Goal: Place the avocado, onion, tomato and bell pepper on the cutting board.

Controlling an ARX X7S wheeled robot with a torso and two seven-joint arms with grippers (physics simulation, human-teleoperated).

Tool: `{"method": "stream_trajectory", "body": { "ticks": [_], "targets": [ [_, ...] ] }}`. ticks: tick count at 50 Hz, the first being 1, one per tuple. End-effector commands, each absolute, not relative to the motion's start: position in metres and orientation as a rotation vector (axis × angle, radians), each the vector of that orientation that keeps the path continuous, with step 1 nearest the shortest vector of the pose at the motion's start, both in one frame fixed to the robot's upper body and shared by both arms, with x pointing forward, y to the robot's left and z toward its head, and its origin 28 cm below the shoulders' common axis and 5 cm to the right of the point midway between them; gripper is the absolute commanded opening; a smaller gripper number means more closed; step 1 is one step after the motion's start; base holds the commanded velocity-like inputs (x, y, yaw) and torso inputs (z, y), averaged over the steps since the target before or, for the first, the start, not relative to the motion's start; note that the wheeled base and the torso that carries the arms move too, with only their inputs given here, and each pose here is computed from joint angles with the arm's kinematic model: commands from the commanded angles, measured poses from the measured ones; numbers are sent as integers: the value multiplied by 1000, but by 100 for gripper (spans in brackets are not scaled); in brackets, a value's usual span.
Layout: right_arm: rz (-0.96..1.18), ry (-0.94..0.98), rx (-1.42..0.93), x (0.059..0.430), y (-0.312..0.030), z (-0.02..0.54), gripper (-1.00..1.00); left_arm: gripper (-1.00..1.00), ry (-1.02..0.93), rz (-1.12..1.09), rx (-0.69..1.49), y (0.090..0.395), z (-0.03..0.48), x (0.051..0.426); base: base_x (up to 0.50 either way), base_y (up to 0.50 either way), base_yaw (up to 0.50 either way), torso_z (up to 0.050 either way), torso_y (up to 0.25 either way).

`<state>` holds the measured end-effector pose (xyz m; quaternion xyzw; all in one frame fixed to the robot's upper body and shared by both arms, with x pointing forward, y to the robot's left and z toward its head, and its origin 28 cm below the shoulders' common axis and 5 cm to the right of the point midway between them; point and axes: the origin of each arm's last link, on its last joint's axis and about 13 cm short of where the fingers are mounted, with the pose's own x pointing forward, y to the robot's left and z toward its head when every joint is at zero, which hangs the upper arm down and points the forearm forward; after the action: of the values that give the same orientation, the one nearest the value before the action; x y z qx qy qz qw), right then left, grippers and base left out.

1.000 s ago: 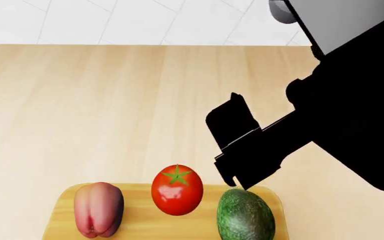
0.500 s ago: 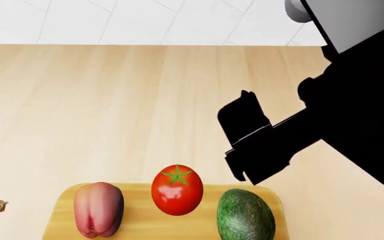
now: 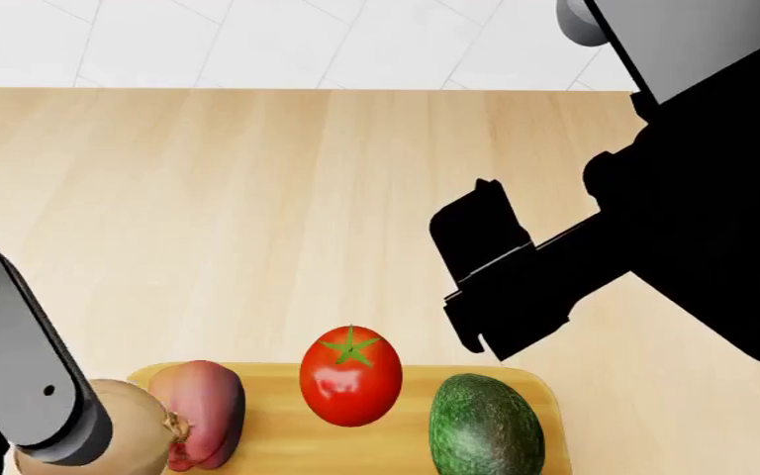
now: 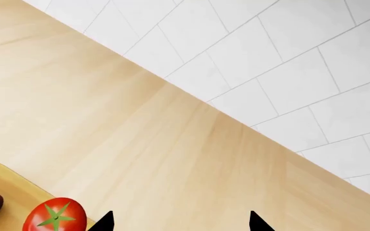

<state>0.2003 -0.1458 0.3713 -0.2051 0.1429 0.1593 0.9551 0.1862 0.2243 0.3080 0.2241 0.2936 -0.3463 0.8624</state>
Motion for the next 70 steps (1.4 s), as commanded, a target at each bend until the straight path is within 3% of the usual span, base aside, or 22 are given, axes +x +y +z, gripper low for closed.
{"method": "stream_trajectory", "body": {
  "ticks": [1,27,70],
  "targets": [
    [329,294,-411,205,-146,366,100,-100,602,-828,457,196,310,189,0,0,0,0,0],
    [328,306,-401,209,-148,357,100,-100,565,-945,460,156,315,192,0,0,0,0,0],
    [321,314,-391,208,-151,352,100,-100,664,-936,393,144,276,233,0,0,0,0,0]
  ]
}}
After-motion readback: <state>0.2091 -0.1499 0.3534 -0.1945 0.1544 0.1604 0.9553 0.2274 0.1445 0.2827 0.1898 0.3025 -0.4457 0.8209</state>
